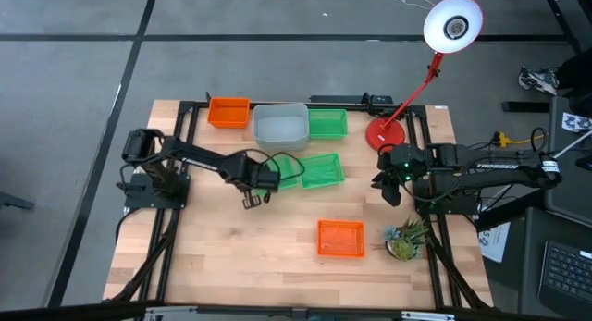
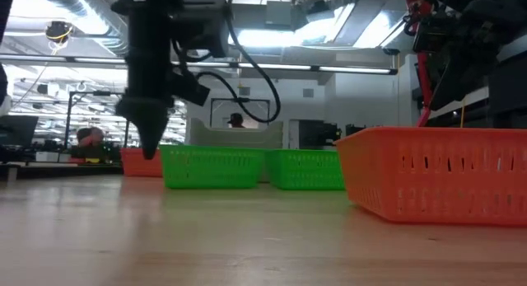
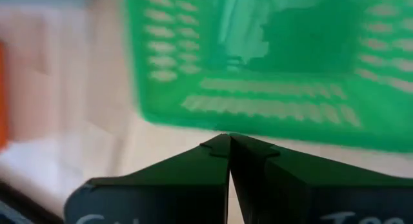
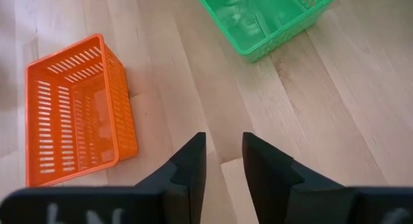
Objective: Stack baskets by color
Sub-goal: Move the left green bin to the middle of the table, then stack the bottom right green bin on the green bin
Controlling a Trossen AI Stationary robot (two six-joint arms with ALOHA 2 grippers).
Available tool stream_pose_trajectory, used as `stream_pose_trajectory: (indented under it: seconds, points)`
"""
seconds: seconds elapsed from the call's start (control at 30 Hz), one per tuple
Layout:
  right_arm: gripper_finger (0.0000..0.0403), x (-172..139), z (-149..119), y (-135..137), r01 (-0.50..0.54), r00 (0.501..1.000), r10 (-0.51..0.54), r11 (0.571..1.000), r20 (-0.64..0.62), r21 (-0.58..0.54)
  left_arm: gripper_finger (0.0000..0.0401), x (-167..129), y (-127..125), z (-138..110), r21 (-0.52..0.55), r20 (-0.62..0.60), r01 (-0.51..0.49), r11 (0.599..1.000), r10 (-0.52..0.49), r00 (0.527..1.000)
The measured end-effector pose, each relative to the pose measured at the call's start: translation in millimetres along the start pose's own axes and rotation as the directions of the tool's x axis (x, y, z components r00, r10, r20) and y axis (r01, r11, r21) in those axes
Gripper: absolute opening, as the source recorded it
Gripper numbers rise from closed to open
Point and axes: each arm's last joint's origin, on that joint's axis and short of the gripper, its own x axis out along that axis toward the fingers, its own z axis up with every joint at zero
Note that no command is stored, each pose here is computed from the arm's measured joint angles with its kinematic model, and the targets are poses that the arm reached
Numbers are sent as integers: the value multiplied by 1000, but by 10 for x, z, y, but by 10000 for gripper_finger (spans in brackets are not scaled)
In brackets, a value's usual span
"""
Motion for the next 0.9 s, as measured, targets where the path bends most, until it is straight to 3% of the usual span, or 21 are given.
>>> stream_pose_trajectory:
  seconds: [0.27,0.4,0.53,0.63,0.73,0.9]
  points:
    - [100,-1,88,30,-22,996,30,996,89,-88,0,58,178,100,50,34,-52,997,50,998]
    - [100,3,263,90,-45,965,86,985,247,-165,0,26,189,14,83,-31,-71,994,74,997]
    - [100,79,412,125,-20,941,93,976,327,-219,0,-36,192,-140,70,-143,-112,991,121,982]
    - [100,173,505,108,33,956,35,973,290,-228,0,-117,183,-260,103,-204,-138,985,156,966]
    - [100,287,603,88,53,977,-5,975,215,-216,0,-267,195,-345,110,-174,-152,982,170,970]
    - [100,407,826,95,71,993,-47,973,113,-221,0,-564,354,-596,65,5,-168,984,168,986]
